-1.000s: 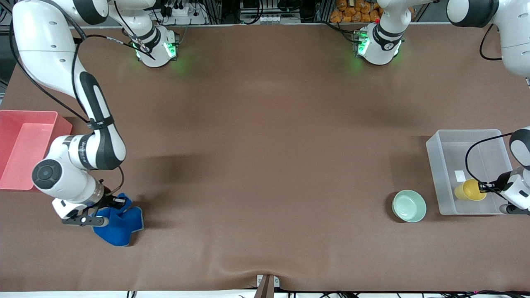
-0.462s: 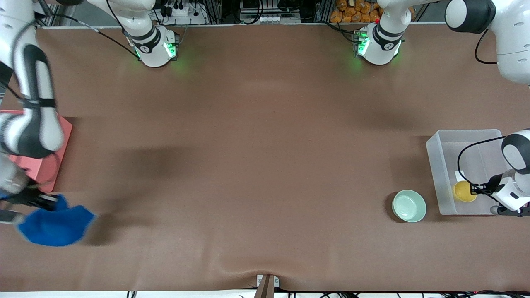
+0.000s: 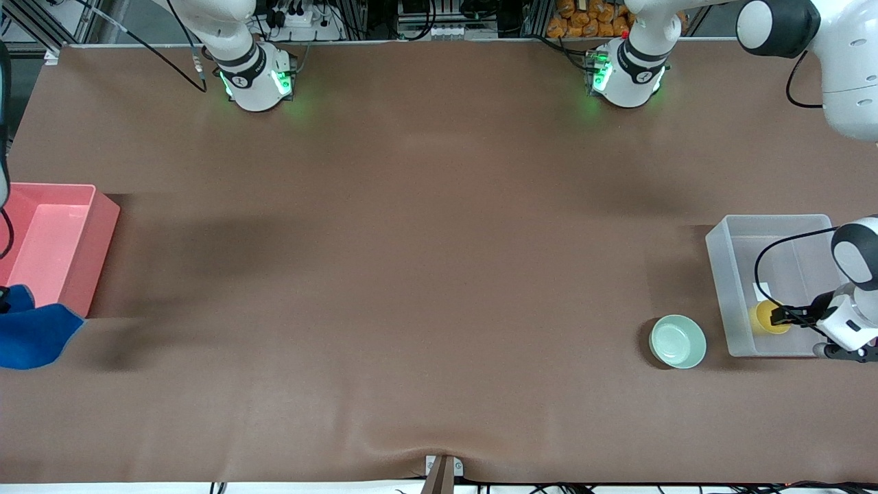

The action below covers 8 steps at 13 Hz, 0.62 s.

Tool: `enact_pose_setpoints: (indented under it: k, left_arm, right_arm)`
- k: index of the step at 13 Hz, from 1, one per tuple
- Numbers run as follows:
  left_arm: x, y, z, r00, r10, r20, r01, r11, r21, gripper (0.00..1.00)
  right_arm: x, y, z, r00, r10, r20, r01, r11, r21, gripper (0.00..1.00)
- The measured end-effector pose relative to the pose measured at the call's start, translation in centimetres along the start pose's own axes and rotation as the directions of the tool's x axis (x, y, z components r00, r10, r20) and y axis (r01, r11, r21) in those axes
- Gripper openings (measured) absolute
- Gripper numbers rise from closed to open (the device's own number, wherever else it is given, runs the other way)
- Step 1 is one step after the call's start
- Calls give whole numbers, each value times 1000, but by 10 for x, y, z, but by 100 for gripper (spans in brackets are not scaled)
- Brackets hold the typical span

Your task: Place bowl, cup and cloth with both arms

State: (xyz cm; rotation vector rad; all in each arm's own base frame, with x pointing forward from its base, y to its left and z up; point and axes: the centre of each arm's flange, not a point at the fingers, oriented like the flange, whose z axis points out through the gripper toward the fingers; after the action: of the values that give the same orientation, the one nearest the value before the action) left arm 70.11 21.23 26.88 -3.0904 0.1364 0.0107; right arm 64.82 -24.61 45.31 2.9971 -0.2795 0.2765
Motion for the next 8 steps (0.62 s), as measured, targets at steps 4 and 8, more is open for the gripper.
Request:
enact_pose_setpoints:
  k: [4,8]
  left_arm:
    - [5,24,-51,999,21,45,-20,1000,-23,74]
    - [31,88,-92,1000,-6,-6,6,1000,-11,74]
  right_arm:
    - [-36,65,11,991,94,96,-94,996,-5,3]
    - [-93,124,37,977,118,176,-121,993,2,3]
